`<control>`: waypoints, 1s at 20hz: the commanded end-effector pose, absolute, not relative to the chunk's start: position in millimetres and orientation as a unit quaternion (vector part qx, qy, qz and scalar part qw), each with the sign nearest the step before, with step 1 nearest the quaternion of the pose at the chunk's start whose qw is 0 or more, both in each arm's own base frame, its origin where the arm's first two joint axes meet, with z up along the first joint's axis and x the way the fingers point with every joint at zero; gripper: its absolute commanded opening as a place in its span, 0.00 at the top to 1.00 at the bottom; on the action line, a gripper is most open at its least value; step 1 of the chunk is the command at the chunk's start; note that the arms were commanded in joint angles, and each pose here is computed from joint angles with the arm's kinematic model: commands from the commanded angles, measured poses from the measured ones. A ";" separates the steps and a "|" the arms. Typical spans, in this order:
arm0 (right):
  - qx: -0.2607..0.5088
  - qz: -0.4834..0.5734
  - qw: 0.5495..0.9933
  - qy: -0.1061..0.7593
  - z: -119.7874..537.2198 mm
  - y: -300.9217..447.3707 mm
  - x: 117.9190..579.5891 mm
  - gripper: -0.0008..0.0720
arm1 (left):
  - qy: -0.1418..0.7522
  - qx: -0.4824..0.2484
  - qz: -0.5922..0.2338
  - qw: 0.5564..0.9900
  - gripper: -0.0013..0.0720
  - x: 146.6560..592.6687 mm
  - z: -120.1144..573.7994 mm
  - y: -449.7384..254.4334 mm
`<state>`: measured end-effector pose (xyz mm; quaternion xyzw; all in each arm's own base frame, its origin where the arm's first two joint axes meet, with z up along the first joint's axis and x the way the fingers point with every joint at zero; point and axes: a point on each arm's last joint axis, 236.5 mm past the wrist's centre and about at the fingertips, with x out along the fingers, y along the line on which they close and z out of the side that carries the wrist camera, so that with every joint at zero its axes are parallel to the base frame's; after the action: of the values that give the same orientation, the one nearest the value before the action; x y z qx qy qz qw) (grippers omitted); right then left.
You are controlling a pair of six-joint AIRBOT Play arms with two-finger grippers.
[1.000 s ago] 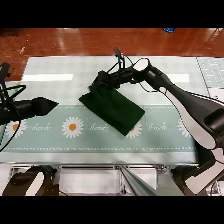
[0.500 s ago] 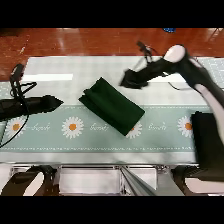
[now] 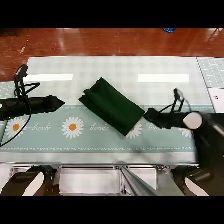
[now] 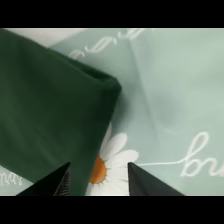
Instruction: Fold the shirts.
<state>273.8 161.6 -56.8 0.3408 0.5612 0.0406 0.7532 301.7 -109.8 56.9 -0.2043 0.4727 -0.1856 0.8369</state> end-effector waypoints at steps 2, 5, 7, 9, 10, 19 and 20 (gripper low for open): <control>0.416 0.031 0.712 0.566 -102.3 189.5 272.9 0.42 | 0.474 -0.205 -0.185 0.836 0.95 301.7 55.9 -110.0; 0.424 0.081 0.676 0.597 -113.5 221.9 276.2 0.42 | 0.479 -0.212 -0.181 0.832 0.95 302.1 53.5 -110.0; 0.420 0.128 0.670 0.599 -107.5 242.5 290.0 0.43 | 0.479 -0.212 -0.181 0.832 0.95 302.2 53.4 -110.0; 0.392 0.148 0.682 0.600 -99.8 245.1 305.7 0.45 | 0.480 -0.213 -0.182 0.832 0.95 302.0 53.4 -110.3; 0.389 0.161 0.688 0.591 -88.5 249.1 315.7 0.63 | 0.480 -0.213 -0.182 0.831 0.95 301.9 53.4 -110.6; 0.304 0.309 0.760 0.484 59.2 289.6 394.9 0.96 | 0.483 -0.214 -0.182 0.830 0.95 302.0 51.6 -110.7; 0.279 0.327 0.772 0.469 89.1 292.1 402.3 0.96 | 0.482 -0.214 -0.182 0.830 0.95 301.9 51.7 -110.8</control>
<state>388.8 283.6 29.7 0.3355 0.4971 0.2786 0.7501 302.0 -110.5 52.1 -0.2137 0.4816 -0.1817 0.8303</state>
